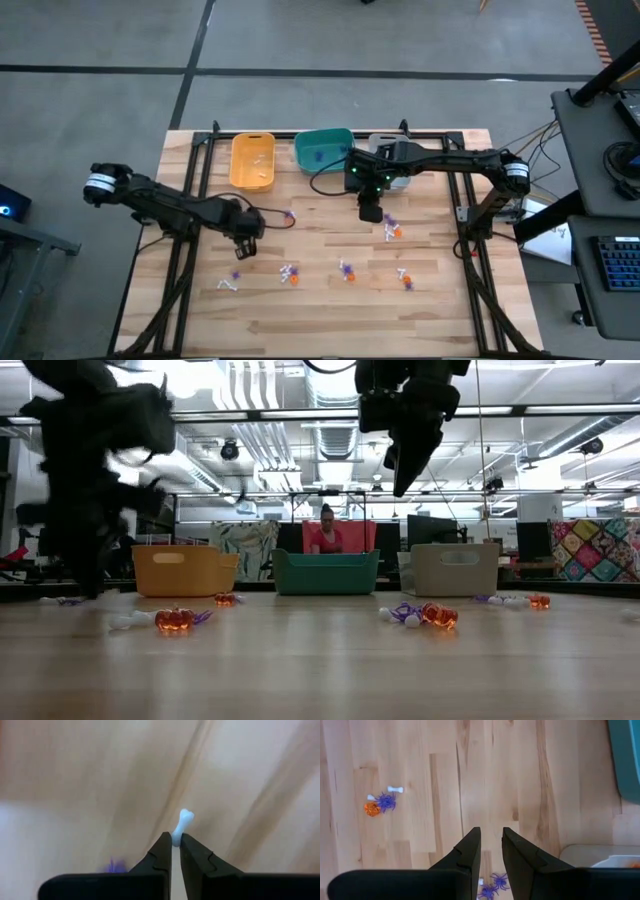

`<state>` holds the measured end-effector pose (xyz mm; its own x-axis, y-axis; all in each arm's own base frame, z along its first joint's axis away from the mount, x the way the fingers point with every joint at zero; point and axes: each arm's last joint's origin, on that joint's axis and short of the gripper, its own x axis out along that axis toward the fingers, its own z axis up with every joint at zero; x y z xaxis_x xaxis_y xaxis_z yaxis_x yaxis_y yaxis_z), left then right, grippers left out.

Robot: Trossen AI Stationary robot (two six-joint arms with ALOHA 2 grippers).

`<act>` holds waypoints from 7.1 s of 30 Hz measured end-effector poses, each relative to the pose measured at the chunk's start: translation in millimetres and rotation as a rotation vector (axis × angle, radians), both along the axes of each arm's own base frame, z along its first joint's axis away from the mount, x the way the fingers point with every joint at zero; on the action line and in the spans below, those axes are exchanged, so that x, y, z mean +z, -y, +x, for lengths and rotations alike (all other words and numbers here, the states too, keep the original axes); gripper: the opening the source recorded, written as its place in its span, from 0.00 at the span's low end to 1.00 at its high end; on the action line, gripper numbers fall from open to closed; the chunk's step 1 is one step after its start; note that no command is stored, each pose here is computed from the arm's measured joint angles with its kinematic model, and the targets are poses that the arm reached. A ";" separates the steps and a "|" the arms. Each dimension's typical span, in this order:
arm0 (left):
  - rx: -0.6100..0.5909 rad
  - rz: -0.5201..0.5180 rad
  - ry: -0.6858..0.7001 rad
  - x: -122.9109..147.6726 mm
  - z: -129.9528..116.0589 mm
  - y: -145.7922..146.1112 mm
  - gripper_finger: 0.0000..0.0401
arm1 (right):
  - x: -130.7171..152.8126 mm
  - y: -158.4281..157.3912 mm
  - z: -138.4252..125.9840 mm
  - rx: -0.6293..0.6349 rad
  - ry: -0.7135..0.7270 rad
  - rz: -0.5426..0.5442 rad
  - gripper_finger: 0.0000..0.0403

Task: Sort Halloween decoration
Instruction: Put the white bone toy into the yellow bin, then put the small violet spider toy into the green bin

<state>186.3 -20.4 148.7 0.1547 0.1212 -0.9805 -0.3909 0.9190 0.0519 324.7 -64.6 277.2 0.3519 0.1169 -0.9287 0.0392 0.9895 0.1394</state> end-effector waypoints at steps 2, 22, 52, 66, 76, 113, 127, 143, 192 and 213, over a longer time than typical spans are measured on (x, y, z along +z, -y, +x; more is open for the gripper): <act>-0.026 -0.002 0.053 11.1 2.9 0.3 0.00 | -0.4 -0.2 -0.8 -0.001 -0.009 0.002 0.17; -0.051 0.287 0.321 140.3 21.6 -40.4 0.00 | -1.8 -3.0 -4.5 0.002 -0.053 0.013 0.17; 0.039 0.225 -0.181 55.5 33.0 -262.7 0.00 | 11.9 -8.9 -26.2 -0.051 -0.135 0.046 0.17; 0.005 0.183 -0.229 62.0 45.0 -276.0 0.07 | 16.6 -12.8 -28.6 -0.057 -0.121 0.048 0.17; 0.097 0.144 -0.228 66.6 40.7 -267.1 0.23 | 17.0 -13.0 -28.9 -0.075 -0.123 0.053 0.17; -0.170 0.116 1.116 89.6 40.8 -39.6 0.18 | -38.9 -33.7 -40.7 -0.593 -0.272 -0.002 0.17; -0.196 0.138 1.106 88.6 43.4 -39.6 0.18 | -77.3 -42.5 -57.8 -0.653 -0.359 -0.122 0.17; -0.214 0.155 1.099 85.9 52.0 -40.5 0.18 | -110.0 -50.1 -64.3 -0.664 -0.251 -0.257 0.17; -0.229 0.171 1.110 76.1 64.9 -41.6 0.18 | -132.1 -58.6 -62.8 -0.930 -0.075 -0.131 0.17; -0.229 0.171 1.110 76.1 64.8 -41.6 0.18 | -128.2 -60.8 -39.1 -0.791 0.164 0.008 0.17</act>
